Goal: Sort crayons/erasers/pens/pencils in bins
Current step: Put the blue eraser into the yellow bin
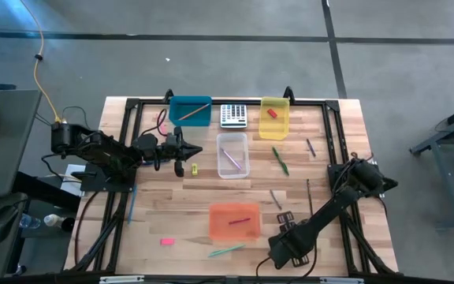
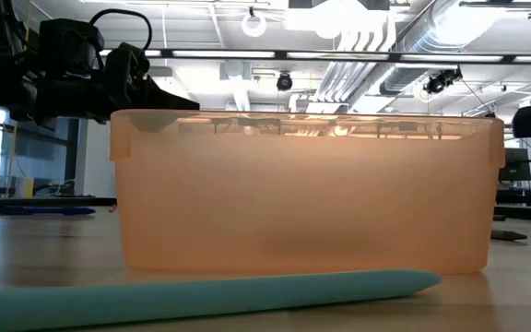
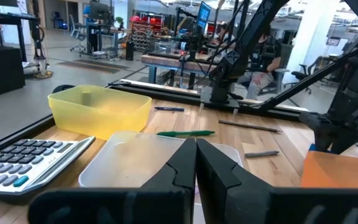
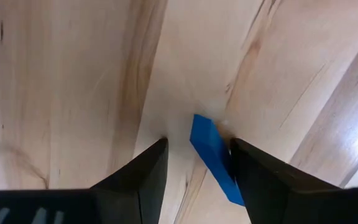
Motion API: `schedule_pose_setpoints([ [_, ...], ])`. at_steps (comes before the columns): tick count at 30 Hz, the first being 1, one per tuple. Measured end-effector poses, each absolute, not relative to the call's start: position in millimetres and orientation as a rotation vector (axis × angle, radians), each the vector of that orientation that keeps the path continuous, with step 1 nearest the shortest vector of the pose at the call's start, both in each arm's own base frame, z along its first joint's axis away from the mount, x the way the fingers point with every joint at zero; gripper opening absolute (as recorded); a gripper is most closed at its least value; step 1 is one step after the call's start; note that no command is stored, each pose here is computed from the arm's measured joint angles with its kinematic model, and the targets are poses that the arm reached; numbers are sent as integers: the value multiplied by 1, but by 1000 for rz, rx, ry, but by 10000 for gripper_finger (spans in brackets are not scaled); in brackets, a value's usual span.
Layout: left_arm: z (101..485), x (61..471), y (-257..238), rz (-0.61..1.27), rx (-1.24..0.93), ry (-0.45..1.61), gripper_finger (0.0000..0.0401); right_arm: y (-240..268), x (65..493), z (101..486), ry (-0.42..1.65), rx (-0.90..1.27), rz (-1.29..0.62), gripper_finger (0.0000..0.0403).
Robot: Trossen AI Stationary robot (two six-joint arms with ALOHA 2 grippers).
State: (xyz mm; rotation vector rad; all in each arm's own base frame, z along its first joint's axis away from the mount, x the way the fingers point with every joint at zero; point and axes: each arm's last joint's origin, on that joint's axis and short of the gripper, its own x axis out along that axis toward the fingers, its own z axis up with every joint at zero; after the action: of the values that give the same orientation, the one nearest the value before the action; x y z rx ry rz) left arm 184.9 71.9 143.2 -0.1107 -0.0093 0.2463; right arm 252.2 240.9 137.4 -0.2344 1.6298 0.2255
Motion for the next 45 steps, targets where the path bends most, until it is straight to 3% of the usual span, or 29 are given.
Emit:
schedule_pose_setpoints([
  [5, 143, 185, 72, 246, -112, -9, 0, 241, 252, 138, 1636, -218, 217, 135],
  [13, 143, 185, 72, 246, -112, -9, 0, 236, 253, 141, 1645, -196, 184, 16],
  [22, 143, 185, 72, 246, -112, -9, 0, 192, 260, 170, 1707, -151, -6, 14],
  [30, 143, 185, 72, 247, -112, -7, 0, 99, 283, 242, 1377, -29, -251, 4],
  [35, 143, 185, 72, 247, -112, -6, 0, 13, 284, 276, 1223, 240, -468, 4],
  [40, 143, 185, 72, 247, -110, -5, 0, -75, 279, 277, 1187, 317, -649, 4],
  [45, 143, 185, 72, 250, -102, -4, 0, -165, 275, 255, 1130, 420, -653, 4],
])
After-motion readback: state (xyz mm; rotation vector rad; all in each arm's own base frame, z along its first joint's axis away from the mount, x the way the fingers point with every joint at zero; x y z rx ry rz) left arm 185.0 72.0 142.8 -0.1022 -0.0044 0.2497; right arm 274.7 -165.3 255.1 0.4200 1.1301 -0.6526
